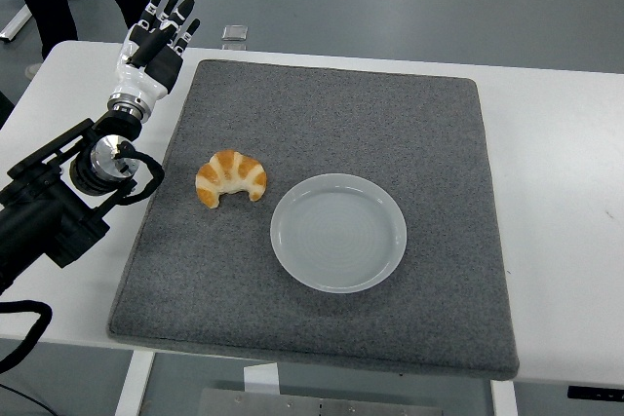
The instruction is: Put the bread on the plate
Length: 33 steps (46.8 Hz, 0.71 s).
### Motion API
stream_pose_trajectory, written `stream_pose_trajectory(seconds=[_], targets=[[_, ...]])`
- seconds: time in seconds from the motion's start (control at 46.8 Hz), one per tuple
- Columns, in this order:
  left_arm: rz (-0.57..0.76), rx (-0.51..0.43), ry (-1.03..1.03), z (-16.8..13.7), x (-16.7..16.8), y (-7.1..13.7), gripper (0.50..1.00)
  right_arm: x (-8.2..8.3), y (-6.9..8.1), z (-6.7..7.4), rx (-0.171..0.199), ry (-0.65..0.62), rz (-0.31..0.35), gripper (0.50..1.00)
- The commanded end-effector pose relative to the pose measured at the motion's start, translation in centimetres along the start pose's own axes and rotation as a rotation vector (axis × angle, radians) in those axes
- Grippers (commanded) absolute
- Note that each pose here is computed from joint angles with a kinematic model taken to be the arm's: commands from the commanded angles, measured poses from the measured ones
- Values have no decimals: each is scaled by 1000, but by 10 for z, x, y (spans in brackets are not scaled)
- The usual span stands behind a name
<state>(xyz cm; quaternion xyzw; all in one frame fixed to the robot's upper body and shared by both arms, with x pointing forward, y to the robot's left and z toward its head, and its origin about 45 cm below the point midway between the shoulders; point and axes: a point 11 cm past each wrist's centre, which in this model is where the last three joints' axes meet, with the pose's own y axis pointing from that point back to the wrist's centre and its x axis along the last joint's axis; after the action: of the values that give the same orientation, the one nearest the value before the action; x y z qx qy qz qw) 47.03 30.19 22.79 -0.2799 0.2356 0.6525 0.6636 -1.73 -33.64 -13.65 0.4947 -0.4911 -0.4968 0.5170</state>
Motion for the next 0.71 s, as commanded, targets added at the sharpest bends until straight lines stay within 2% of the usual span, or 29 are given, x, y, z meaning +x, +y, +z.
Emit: stream_pose_trajectory(seconds=[0.0,0.171,0.321,0.513,0.684], targets=[[-1,0,-1,0,0,0,994,0,0,0,0,0,0,952],[-16,5,-11,0,-1,0,994,0,0,0,0,0,0,952],[-62,8,-69,8,-22,-12,994,0,0,0,0,0,0,952],[-202,71,-322,7,-58,-26,994,0,0,0,0,0,0,954],[-349,101,-612,15,-77,-27,994,0,0,0,0,0,0,952]])
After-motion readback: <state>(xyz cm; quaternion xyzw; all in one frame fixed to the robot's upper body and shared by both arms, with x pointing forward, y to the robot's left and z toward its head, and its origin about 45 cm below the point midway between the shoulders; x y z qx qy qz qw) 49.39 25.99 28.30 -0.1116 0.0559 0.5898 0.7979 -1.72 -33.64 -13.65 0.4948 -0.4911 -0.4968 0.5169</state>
